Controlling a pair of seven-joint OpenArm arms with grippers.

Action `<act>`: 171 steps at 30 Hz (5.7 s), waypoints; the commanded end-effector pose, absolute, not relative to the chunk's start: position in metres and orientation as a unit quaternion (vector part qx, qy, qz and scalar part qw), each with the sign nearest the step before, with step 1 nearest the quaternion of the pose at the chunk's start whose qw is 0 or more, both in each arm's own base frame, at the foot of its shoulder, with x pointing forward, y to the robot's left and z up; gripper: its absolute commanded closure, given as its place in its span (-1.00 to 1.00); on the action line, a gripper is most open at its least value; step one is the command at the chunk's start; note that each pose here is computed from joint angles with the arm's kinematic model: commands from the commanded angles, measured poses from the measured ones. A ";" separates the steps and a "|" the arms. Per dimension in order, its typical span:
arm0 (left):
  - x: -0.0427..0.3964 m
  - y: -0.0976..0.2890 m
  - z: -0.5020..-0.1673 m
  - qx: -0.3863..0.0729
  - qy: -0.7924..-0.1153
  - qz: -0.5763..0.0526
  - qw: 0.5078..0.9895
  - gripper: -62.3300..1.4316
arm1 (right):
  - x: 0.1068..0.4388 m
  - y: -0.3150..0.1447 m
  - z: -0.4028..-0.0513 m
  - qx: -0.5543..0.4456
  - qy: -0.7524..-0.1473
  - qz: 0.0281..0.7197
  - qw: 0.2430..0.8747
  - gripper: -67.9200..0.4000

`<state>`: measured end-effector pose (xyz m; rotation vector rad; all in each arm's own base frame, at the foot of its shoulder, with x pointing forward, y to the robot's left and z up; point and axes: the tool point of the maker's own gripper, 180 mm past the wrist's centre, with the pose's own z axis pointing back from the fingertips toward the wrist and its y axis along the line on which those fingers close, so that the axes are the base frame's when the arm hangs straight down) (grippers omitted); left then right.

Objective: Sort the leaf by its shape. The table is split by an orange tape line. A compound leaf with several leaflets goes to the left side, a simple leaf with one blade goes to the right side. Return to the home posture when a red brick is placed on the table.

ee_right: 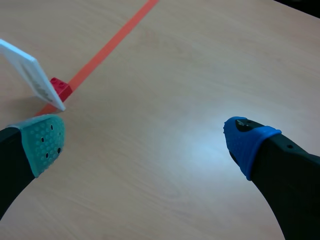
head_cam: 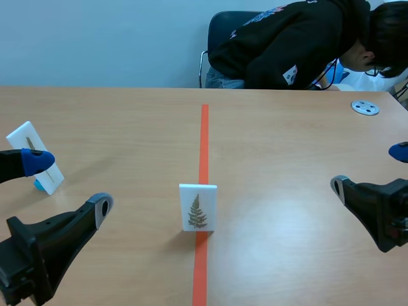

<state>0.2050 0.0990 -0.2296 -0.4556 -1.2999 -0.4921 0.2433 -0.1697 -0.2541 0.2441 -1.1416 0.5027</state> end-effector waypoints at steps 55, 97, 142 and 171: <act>0.207 0.096 -0.222 -0.214 -0.604 -0.221 0.735 -1.00 | 0.277 0.035 -0.367 0.295 -0.501 0.394 0.712 -0.71; 0.206 0.096 -0.225 -0.212 -0.598 -0.223 0.740 -1.00 | 0.335 -0.079 -0.230 0.210 -0.628 0.277 0.696 0.94; 0.206 0.097 -0.227 -0.210 -0.594 -0.226 0.743 -1.00 | 0.389 -0.302 -0.349 -0.033 -0.583 0.008 0.811 0.94; 0.206 0.097 -0.227 -0.210 -0.594 -0.227 0.743 -1.00 | 0.378 -0.309 -0.312 -0.035 -0.611 0.039 0.790 -1.00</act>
